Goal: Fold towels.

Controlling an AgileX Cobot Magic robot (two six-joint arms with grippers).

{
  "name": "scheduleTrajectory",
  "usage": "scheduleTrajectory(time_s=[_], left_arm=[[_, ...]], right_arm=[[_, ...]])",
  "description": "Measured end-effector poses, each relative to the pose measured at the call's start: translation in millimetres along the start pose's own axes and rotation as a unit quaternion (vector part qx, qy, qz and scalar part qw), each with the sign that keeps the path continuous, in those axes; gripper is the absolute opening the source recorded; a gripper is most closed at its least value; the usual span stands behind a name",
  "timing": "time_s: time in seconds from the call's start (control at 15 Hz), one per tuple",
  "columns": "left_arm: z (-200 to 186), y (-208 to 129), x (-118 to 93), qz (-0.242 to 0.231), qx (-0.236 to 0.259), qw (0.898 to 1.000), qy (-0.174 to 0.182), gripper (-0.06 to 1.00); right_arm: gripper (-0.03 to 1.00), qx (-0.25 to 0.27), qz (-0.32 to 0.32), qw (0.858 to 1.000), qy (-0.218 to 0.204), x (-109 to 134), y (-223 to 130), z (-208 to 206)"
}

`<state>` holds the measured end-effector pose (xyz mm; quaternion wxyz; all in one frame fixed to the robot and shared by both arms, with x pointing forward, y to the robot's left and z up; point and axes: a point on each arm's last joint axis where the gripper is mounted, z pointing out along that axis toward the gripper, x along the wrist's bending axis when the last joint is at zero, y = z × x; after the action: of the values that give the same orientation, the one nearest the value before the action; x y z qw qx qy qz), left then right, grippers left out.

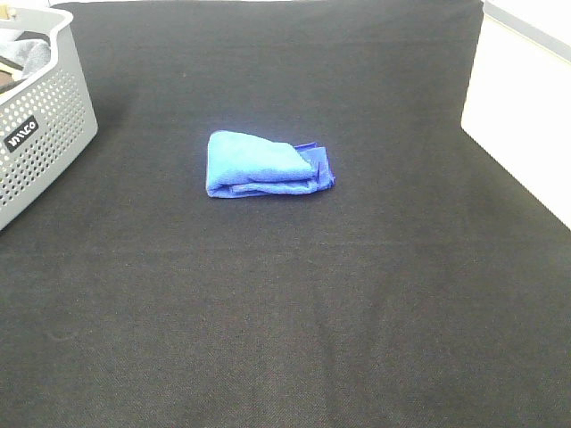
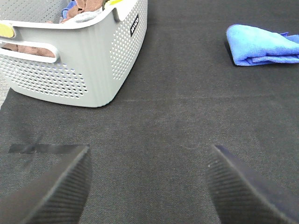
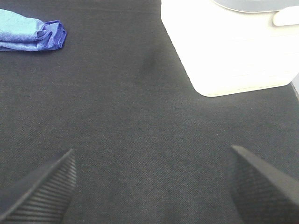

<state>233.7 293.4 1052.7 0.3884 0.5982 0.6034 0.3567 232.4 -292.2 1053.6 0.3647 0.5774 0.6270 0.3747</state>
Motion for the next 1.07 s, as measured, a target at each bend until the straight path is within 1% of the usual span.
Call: scheduleTrajectory(time_s=[0.27,0.47,0.6,1.07], left_arm=[[0.0,0.0,-0.9,0.001,0.0,1.0,-0.005,0.67],[0.0,0.2,-4.7,0.017,-0.002,1.0,-0.026,0.67],[-0.1,0.3,-5.4,0.021,-0.002,0.999,-0.029,0.67],[-0.1,0.3,-5.4,0.022,-0.002,0.999,-0.029,0.67]], right_arm=[[0.82,0.0,0.0,1.0,0.0,0.0,0.0,0.0],[0.82,0.0,0.0,1.0,0.0,0.0,0.0,0.0],[0.82,0.0,0.0,1.0,0.0,0.0,0.0,0.0],[0.82,0.0,0.0,1.0,0.0,0.0,0.0,0.0]])
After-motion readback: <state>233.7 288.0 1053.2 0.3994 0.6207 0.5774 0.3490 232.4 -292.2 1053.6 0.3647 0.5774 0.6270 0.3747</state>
